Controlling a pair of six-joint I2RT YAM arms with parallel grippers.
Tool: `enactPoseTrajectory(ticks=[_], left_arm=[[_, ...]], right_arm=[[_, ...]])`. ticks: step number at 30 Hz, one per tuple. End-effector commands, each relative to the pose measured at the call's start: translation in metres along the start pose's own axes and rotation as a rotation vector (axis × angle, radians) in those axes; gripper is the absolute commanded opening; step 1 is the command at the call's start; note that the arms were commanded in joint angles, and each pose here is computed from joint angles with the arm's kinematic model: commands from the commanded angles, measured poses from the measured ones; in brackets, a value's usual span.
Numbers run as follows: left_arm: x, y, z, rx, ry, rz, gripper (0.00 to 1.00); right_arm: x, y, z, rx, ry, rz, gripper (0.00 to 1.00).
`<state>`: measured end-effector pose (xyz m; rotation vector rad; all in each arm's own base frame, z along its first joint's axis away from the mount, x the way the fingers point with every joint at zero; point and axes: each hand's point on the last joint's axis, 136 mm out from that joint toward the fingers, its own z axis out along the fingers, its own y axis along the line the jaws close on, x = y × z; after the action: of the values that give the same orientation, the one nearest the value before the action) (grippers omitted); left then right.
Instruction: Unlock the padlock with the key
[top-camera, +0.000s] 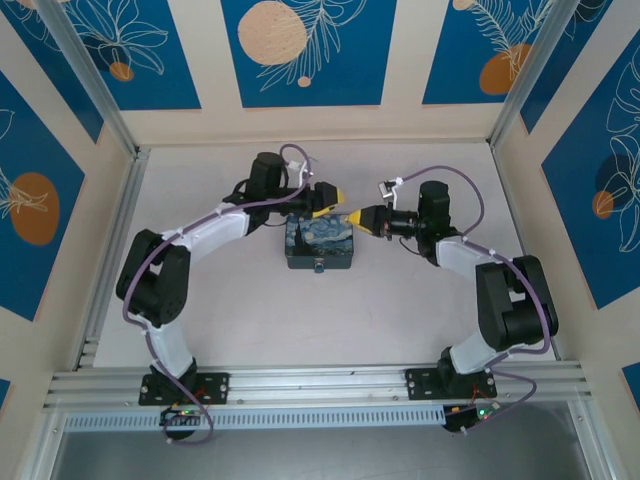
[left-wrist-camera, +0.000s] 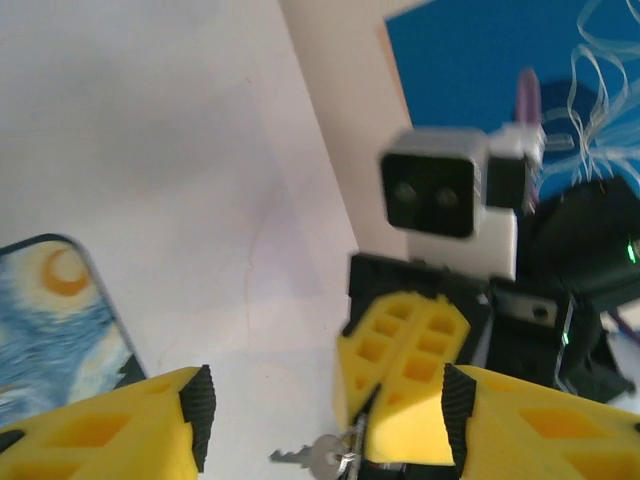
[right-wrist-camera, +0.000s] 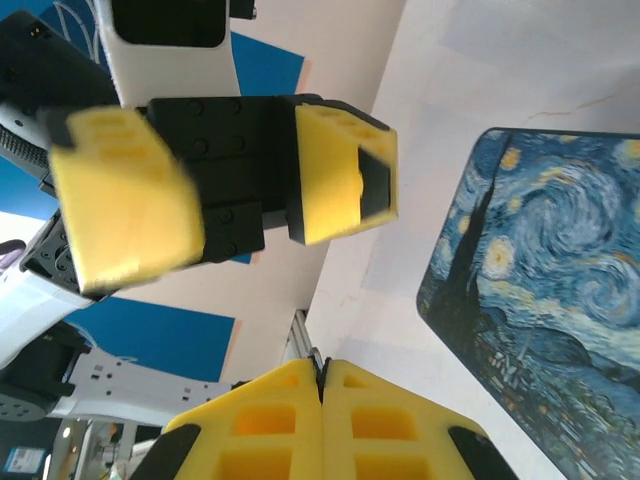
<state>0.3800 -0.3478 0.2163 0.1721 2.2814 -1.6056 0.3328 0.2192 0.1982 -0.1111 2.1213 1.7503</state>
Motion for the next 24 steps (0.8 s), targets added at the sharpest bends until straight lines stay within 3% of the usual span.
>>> enactPoseTrajectory(ticks=[1, 11, 17, 24], left_arm=[[-0.027, -0.011, -0.021, 0.004, -0.148, -0.146, 0.66], [0.002, 0.014, -0.031, -0.063, -0.162, -0.557, 0.62], [0.016, 0.009, -0.028, -0.066, -0.141, -0.646, 0.54], [0.022, 0.0, -0.022, -0.058, -0.121, -0.67, 0.42]], right_arm=[[0.001, 0.001, -0.001, 0.061, -0.046, -0.044, 0.0], [0.004, 0.003, 0.01, 0.306, -0.137, -0.253, 0.0], [-0.004, 0.027, 0.013, 0.516, -0.24, -0.538, 0.0], [-0.008, 0.045, 0.013, 0.576, -0.3, -0.684, 0.0]])
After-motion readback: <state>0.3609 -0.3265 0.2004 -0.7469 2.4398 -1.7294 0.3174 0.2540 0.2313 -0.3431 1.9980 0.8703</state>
